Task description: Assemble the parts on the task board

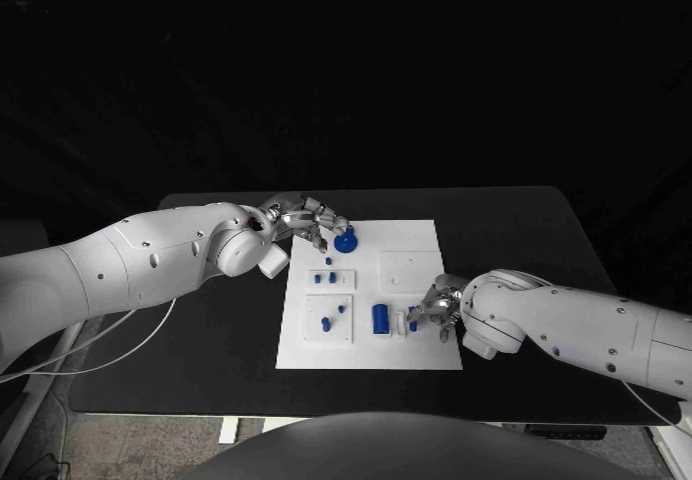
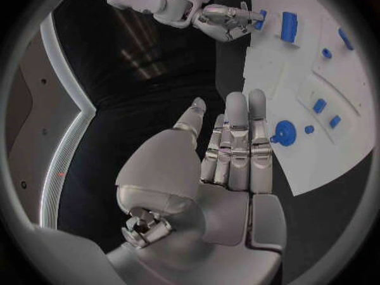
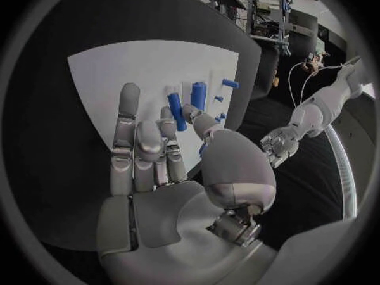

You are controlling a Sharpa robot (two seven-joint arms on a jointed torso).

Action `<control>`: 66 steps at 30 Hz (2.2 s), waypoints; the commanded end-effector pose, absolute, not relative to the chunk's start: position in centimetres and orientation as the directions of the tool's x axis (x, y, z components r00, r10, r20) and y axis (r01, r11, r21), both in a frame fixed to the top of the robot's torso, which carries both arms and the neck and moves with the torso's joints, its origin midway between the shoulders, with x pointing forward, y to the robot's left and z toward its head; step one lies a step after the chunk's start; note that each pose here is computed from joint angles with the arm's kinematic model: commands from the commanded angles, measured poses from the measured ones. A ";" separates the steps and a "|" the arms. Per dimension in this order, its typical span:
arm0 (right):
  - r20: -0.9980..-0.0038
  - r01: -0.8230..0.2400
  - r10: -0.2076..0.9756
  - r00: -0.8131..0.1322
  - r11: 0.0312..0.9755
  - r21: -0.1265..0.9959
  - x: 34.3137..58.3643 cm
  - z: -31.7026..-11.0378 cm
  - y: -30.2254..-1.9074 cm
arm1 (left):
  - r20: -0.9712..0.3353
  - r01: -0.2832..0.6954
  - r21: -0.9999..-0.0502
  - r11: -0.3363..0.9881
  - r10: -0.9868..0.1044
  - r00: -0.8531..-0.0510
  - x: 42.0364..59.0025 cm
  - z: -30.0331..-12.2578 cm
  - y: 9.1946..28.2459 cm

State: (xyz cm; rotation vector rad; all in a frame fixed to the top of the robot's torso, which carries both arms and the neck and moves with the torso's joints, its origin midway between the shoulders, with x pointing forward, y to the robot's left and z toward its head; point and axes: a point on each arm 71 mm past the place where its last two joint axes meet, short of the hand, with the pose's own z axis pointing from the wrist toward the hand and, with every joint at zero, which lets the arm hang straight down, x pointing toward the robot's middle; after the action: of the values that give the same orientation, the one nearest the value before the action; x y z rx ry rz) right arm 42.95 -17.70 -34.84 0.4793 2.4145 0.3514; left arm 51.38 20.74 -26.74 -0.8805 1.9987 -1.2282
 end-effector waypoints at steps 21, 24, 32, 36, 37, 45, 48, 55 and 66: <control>-0.497 0.210 0.346 -0.796 0.928 0.308 43.4 -36.4 -15.7 | -0.156 -0.206 -0.917 0.343 -0.781 -0.605 51.3 -26.6 20.2; -0.493 0.208 0.341 -0.800 0.929 0.305 43.4 -36.6 -15.6 | -0.156 -0.206 -0.917 0.343 -0.780 -0.606 51.3 -26.6 20.2; -0.502 0.207 0.336 -0.797 0.932 0.297 43.5 -37.0 -15.4 | -0.155 -0.206 -0.916 0.343 -0.779 -0.607 51.3 -26.6 20.1; -0.503 0.206 0.334 -0.797 0.934 0.293 43.6 -37.2 -15.3 | -0.155 -0.206 -0.916 0.343 -0.779 -0.607 51.3 -26.6 20.1; -0.503 0.206 0.334 -0.797 0.934 0.293 43.5 -37.2 -15.3 | -0.155 -0.206 -0.916 0.343 -0.779 -0.607 51.3 -26.6 20.1; -0.502 0.204 0.338 -0.796 0.931 0.304 43.4 -37.5 -15.1 | -0.155 -0.207 -0.916 0.344 -0.779 -0.607 51.4 -26.6 20.2; -0.503 0.201 0.341 -0.794 0.929 0.312 43.3 -37.5 -14.9 | -0.156 -0.207 -0.916 0.344 -0.779 -0.607 51.4 -26.6 20.2; -0.505 0.197 0.348 -0.790 0.924 0.328 43.1 -37.3 -14.7 | -0.155 -0.209 -0.915 0.345 -0.778 -0.609 51.3 -26.6 20.2; -0.510 0.203 0.366 -0.778 0.916 0.347 43.0 -37.1 -14.7 | -0.155 -0.210 -0.914 0.348 -0.775 -0.613 51.3 -26.6 20.2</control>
State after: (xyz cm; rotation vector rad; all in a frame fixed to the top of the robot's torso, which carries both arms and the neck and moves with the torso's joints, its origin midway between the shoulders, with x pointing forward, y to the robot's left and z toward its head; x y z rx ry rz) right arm 43.13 -15.22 -37.18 0.4159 2.4849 0.3291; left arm 51.39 20.45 -26.69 -0.8690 2.0168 -1.2338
